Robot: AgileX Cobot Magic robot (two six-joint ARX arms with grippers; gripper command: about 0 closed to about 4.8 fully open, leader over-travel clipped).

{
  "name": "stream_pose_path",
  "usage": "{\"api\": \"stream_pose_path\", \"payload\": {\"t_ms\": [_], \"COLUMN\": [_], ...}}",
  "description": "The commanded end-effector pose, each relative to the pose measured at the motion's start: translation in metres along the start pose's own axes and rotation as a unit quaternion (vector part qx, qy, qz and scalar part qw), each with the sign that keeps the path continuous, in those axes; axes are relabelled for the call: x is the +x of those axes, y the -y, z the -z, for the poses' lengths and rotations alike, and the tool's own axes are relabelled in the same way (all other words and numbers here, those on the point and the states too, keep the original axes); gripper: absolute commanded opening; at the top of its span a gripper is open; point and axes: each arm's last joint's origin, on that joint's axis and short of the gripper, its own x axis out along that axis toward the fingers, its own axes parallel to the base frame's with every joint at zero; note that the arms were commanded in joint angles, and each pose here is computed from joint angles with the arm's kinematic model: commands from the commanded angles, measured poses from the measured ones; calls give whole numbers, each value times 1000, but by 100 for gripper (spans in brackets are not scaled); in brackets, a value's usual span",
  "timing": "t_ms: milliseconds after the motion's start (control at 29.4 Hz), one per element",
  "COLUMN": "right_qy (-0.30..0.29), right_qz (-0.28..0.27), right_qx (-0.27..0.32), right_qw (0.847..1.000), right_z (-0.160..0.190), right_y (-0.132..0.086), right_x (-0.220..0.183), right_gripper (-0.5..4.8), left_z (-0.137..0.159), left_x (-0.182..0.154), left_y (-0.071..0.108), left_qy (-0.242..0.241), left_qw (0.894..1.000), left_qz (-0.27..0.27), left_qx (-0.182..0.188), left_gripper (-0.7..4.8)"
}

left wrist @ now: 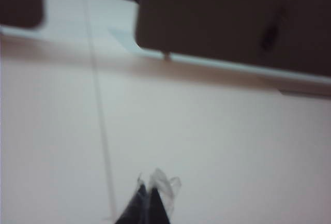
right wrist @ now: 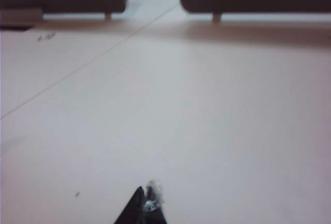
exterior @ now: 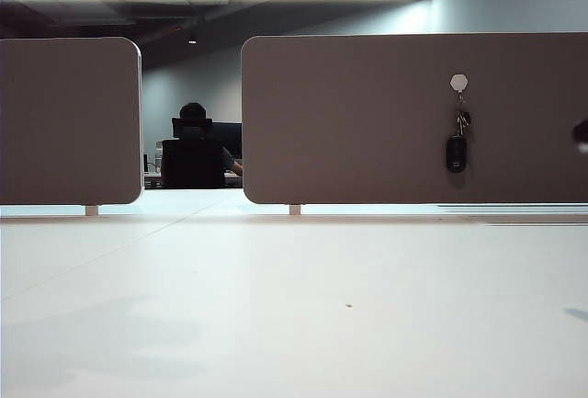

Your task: Hang the bunch of keys on the hook.

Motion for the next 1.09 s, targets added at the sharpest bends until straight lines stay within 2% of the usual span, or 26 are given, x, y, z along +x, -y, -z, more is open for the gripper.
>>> {"api": "stream_pose_path", "payload": {"t_ms": [34,170,443,885,1090], "right_qy": [47,67,73,81,103], "right_qz": [16,43,101,109,208], "right_qx": [-10,-14,-10,-17,-12], "right_qw": [999,997,992,991,973], "right_z": [-8,-12,-13,-15,-17], "right_y": [3,8,18,19,24], "right_x": [-6,-8,-12,-13,-15], "right_gripper": [3,3,3,3,3], "left_z": [-6,-9,-9,-8,-10], "left_x": [-5,-7,-7,-7,-8], "left_y": [-8,-14,-14,-14,-18], "left_qy": [35,51,50,47,66], "left_qw": [999,996,996,996,988], "left_qz": [-40,-70,-70,-74,-137], "left_qx": [5,8,8,7,9], "left_gripper": [-4,-4,-4,-4,-4]}}
